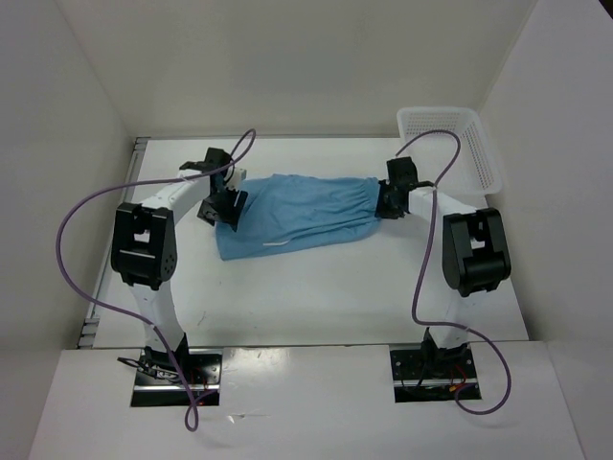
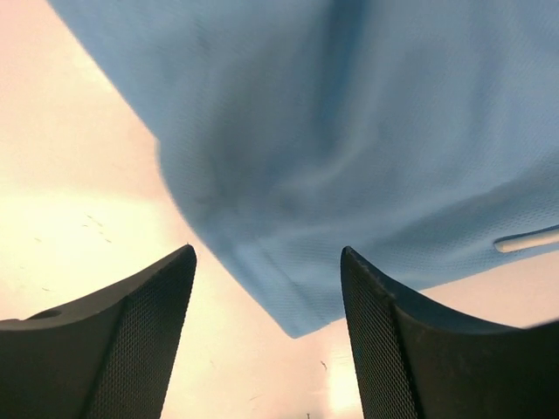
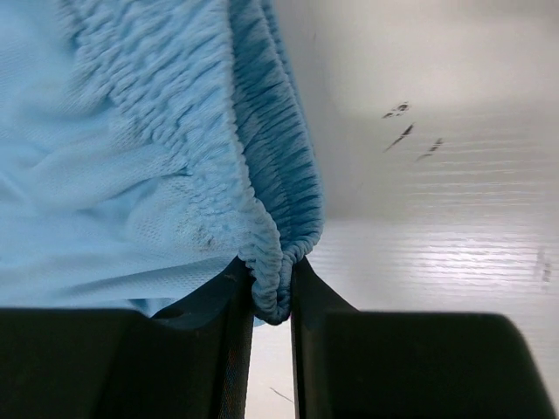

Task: Fold and stack the shorts
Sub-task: Fold the shorts

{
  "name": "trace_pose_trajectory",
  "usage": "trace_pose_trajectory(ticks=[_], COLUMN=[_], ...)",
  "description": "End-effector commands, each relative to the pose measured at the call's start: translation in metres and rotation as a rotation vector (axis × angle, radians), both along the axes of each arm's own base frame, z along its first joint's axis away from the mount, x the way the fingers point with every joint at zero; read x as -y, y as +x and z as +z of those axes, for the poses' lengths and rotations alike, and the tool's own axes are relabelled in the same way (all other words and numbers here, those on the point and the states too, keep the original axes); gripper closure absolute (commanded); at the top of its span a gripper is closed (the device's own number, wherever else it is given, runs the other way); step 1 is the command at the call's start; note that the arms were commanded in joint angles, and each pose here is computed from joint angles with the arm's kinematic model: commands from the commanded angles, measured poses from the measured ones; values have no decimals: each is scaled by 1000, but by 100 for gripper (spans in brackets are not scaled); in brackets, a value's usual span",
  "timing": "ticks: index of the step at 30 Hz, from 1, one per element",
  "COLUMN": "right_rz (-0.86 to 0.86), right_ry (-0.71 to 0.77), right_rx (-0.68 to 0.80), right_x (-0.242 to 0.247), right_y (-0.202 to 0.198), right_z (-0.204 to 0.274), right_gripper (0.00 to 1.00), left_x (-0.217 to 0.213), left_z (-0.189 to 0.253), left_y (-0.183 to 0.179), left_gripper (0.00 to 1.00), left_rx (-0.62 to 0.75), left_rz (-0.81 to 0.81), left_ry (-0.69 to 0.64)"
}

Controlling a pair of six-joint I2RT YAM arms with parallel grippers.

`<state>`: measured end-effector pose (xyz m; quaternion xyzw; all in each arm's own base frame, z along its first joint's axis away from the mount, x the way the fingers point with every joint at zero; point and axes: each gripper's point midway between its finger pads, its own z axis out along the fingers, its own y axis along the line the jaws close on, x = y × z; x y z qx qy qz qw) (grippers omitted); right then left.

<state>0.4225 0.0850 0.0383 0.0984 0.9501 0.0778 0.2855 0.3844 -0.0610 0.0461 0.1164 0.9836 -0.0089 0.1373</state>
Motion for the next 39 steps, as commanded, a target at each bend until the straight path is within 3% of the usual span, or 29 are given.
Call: trace_pose_trajectory(ticks=[1, 9, 15, 18, 30, 35, 39], right_rz=[67, 96, 106, 131, 206, 235, 244], right_ry=[-94, -251, -375, -423, -400, -386, -393], right_rx=[133, 227, 327, 373, 400, 404, 395], right_x=[16, 39, 55, 59, 50, 45, 45], right_y=[11, 19, 32, 37, 31, 31, 29], right_z=[35, 72, 115, 132, 137, 136, 132], right_gripper=[100, 100, 100, 100, 100, 100, 100], left_x=[-2, -2, 8, 17, 47, 44, 42], left_z=[23, -16, -18, -25, 56, 40, 32], left_y=[11, 54, 101, 108, 131, 162, 177], left_gripper=[25, 20, 20, 20, 22, 32, 32], left_rx=[57, 51, 124, 115, 254, 265, 281], left_rz=[10, 24, 17, -1, -69, -53, -43], left_ry=[-27, -43, -71, -89, -249, -213, -191])
